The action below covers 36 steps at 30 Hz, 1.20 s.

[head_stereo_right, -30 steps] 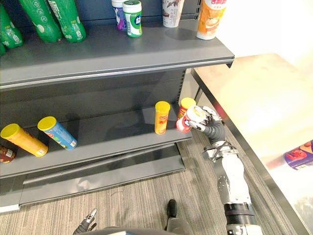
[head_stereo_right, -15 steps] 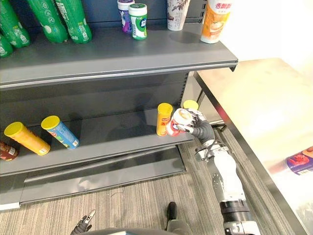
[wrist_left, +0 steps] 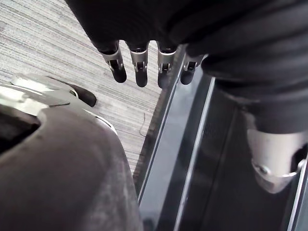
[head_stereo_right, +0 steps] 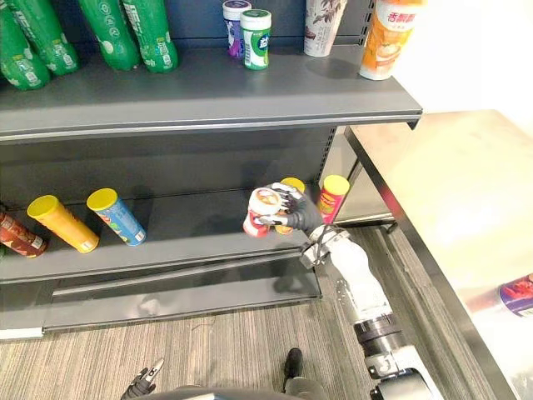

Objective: Put the gum and the chips on the shelf.

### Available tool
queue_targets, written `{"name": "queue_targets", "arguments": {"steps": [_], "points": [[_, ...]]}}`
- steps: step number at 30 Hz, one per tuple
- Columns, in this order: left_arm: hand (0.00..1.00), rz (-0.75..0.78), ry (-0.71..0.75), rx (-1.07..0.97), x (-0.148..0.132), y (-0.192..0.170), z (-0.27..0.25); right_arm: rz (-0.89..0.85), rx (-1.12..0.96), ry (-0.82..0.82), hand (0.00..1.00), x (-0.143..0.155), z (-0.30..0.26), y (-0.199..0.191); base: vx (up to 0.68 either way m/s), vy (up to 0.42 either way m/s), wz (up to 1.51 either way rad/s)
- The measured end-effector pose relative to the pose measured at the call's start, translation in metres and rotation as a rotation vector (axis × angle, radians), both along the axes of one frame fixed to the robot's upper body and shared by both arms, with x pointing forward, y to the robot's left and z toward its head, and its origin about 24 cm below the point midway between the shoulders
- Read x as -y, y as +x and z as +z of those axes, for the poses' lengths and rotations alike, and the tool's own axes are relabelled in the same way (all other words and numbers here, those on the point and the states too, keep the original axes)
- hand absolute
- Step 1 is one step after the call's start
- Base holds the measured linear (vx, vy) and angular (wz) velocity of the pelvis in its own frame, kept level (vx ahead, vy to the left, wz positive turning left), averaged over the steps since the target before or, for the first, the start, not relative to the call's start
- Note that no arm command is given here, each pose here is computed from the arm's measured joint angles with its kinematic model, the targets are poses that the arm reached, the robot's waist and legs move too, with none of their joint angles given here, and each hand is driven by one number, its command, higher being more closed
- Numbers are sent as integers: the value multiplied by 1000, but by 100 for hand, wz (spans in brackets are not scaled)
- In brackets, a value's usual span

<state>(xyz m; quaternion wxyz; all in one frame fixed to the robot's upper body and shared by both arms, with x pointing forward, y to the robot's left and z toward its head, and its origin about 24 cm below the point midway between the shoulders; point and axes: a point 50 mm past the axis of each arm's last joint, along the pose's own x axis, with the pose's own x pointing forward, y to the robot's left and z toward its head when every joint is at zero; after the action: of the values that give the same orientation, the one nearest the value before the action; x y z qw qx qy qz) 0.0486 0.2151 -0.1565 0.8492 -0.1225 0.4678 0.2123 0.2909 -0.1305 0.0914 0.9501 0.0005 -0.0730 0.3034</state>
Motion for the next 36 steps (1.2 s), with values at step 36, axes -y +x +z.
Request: {"name": "queue_targets", "arguments": {"steps": [36], "points": [[0, 72, 27, -33, -2, -4, -2, 400, 339, 21, 100, -140, 127, -12, 4, 2, 1]]}}
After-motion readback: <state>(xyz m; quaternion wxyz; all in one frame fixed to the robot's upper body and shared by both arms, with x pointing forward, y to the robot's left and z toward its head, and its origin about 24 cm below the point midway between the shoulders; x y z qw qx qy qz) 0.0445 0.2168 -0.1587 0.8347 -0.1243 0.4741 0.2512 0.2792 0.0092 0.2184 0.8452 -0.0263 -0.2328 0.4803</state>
